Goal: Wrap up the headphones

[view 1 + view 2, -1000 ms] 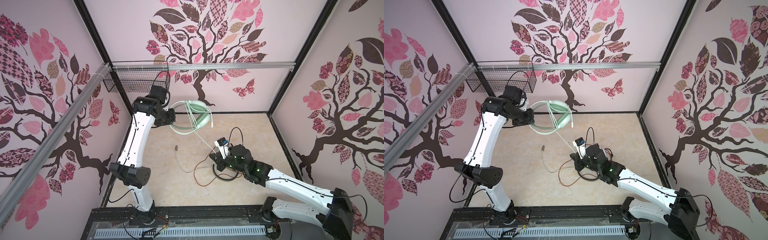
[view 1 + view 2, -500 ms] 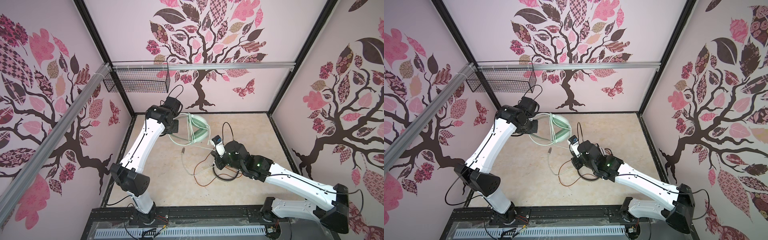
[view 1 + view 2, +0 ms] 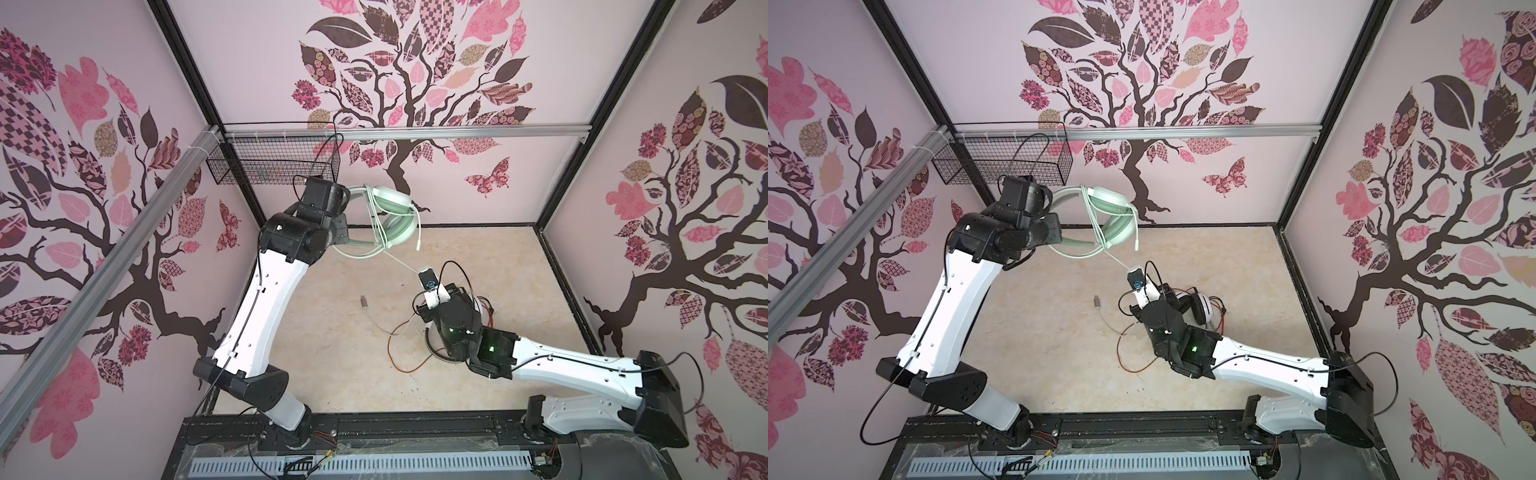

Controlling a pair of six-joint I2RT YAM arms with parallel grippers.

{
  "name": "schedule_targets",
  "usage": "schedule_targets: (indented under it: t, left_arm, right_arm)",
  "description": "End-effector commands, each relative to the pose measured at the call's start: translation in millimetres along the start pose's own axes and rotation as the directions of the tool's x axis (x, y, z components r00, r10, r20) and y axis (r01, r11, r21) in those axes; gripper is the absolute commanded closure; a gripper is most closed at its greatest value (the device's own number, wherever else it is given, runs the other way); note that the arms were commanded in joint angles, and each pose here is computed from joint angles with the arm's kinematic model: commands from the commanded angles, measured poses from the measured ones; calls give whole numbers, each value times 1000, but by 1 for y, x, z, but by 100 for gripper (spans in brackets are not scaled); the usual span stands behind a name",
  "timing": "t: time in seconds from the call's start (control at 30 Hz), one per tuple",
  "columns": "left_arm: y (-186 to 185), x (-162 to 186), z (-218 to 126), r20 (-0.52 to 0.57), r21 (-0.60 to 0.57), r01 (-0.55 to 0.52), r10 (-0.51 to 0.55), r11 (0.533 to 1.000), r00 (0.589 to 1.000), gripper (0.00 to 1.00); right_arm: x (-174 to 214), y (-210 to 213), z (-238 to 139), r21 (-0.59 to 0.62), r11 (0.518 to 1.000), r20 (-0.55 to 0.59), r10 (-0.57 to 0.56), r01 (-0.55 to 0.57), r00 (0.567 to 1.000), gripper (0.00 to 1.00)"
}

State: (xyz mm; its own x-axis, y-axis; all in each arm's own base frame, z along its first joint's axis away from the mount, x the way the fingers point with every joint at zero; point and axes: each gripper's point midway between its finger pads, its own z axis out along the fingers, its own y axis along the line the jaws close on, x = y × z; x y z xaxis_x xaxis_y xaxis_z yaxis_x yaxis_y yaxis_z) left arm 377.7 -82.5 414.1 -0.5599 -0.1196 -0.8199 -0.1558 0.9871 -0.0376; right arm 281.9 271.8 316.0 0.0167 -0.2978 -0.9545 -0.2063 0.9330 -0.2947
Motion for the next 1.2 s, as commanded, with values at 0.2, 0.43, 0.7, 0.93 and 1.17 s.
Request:
schedule_targets:
  t: [0.2, 0.43, 0.7, 0.93, 1.17]
  left_arm:
    - [29, -62, -66, 256, 7, 122, -120, 993, 959, 100]
    - [37, -65, -82, 276, 3, 111, -108, 994, 955, 100]
    - [38, -67, -87, 286, 12, 110, -109, 994, 952, 100]
    - [36, -65, -84, 275, 14, 106, -106, 994, 956, 100]
    - [36, -64, -81, 271, 4, 102, -99, 995, 958, 100]
  right_arm:
    - [10, -44, 43, 129, 967, 62, 212, -218, 975, 69]
    - [62, -63, 82, 120, 965, 23, 231, -232, 973, 60]
    - [109, 60, 91, -448, 813, -244, 289, -372, 926, 43]
    - [166, 144, 134, -464, 676, -591, 246, -573, 768, 35]
    - [197, 155, 197, -308, 757, -651, 274, -576, 708, 27]
